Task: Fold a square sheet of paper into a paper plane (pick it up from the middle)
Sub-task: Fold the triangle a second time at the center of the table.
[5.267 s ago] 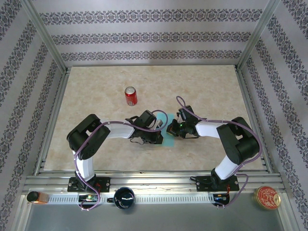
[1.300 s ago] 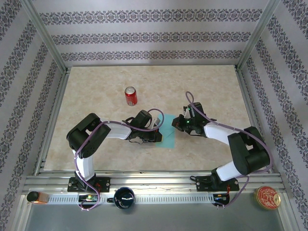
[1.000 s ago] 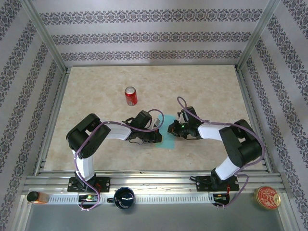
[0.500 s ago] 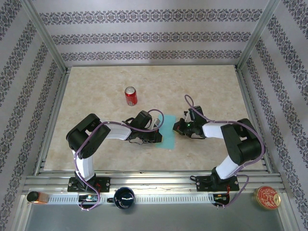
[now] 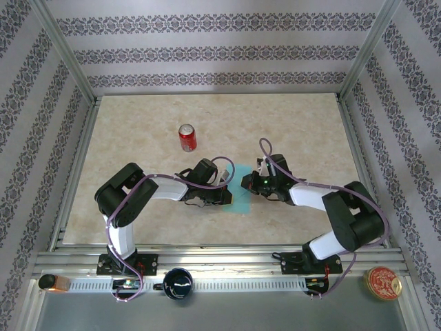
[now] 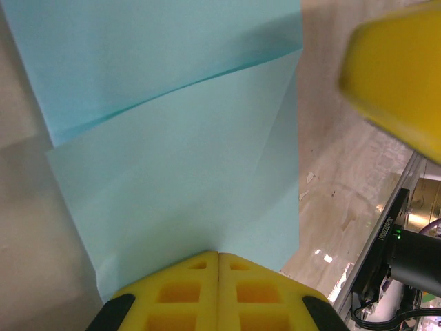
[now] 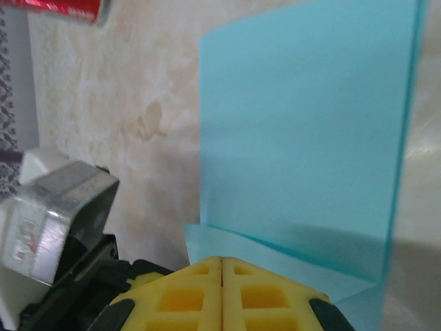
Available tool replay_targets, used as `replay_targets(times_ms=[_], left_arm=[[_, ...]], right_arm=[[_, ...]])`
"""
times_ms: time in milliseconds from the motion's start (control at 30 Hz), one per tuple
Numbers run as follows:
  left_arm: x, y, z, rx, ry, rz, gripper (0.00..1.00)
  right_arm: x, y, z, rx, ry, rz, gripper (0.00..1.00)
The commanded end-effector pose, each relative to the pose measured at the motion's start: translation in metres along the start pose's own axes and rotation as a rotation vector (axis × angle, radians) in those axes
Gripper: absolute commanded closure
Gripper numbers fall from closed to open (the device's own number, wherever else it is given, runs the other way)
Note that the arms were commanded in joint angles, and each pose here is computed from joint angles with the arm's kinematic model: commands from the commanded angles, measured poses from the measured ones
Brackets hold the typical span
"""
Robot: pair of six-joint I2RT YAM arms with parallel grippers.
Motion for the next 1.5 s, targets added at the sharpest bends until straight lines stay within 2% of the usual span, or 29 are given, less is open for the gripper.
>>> replay_targets(times_ms=[0, 200, 500, 800, 1133, 1467], left_arm=[[-0.005, -0.019, 0.011, 0.058, 0.076, 0.075, 1.00], [-0.001, -0.013, 0.002, 0.044, 0.057, 0.061, 0.99], [0.013, 0.017, -0.031, 0.001, -0.017, -0.028, 0.97], [-0.004, 0.033, -0.031, 0.009, -0.017, 0.001, 0.96], [-0.021, 0.007, -0.014, 0.028, 0.022, 0.094, 0.96], [-0.013, -0.022, 0.001, 0.055, 0.032, 0.119, 0.92]], right_arm=[[-0.005, -0.002, -0.017, -0.047, -0.058, 0.009, 0.95], [-0.008, -0.004, -0.042, -0.096, -0.165, 0.001, 1.00], [-0.007, -0.005, -0.049, -0.108, -0.181, -0.002, 1.00], [-0.008, -0.006, -0.052, -0.119, -0.192, 0.004, 1.00], [-0.006, -0.008, -0.055, -0.129, -0.218, 0.004, 1.00], [-0.004, -0.008, -0.058, -0.127, -0.252, -0.005, 1.00]])
Point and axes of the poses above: each hand's point on the last joint's axis, 136 mm out from that joint toward the fingers, its own x axis back along the fingers, its own z axis along the line the jaws close on, y = z × x, the point moved 10 cm from there along x, back along the fingers, and after that the axes turned 9 degrees about -x, right-handed, at the moved point
